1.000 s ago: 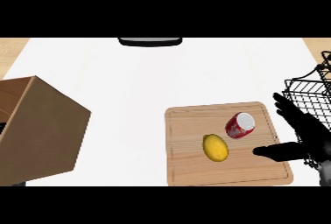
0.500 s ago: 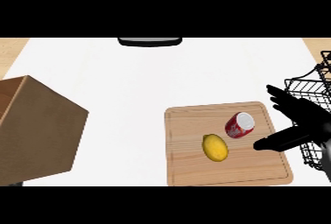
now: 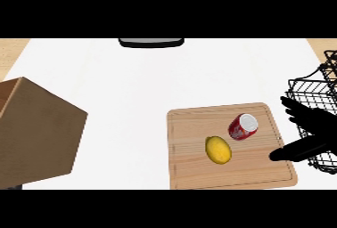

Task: Pick the can from the cutting board and place it in the tiered basket

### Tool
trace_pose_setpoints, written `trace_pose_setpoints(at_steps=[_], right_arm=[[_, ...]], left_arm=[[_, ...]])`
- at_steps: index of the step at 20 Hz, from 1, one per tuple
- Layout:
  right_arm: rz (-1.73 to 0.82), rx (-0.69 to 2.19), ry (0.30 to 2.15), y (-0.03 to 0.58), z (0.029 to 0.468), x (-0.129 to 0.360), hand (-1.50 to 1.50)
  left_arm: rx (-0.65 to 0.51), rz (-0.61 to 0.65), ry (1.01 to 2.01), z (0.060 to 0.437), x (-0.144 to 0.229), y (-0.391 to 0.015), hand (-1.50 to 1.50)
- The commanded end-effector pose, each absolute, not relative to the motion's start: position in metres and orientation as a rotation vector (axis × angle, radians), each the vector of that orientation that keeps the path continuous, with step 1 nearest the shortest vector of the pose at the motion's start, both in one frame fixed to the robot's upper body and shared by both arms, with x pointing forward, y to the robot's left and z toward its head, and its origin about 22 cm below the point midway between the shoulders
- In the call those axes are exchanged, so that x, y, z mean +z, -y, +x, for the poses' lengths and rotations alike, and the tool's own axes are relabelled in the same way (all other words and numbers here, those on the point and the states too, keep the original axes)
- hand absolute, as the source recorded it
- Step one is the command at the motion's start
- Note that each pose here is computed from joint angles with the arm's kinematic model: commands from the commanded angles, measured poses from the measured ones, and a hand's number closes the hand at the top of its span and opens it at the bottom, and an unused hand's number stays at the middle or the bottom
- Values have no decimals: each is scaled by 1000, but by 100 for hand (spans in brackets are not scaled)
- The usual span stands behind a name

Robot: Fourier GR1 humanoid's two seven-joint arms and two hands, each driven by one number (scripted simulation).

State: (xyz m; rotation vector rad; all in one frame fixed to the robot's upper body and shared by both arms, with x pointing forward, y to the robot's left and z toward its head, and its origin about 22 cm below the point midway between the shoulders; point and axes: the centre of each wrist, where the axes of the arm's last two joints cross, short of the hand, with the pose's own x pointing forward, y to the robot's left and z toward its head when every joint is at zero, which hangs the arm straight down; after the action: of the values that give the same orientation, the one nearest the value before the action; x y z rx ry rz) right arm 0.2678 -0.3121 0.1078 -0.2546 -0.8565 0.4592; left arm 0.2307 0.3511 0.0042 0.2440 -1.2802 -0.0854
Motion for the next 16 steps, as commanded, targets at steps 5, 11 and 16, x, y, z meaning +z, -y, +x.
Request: trace_pose_setpoints(at_steps=[5, 11, 16], right_arm=[[-196, 442, 839, 314, 266, 81, -150], [-196, 429, 880, 305, 274, 85, -150], [-192, 449, 881, 307, 266, 61, -150]], left_arm=[[-59, 277, 1204, 226, -7, -360, 0], [-64, 285, 1186, 211, -23, -359, 0], [-62, 277, 1188, 213, -16, -352, 0]])
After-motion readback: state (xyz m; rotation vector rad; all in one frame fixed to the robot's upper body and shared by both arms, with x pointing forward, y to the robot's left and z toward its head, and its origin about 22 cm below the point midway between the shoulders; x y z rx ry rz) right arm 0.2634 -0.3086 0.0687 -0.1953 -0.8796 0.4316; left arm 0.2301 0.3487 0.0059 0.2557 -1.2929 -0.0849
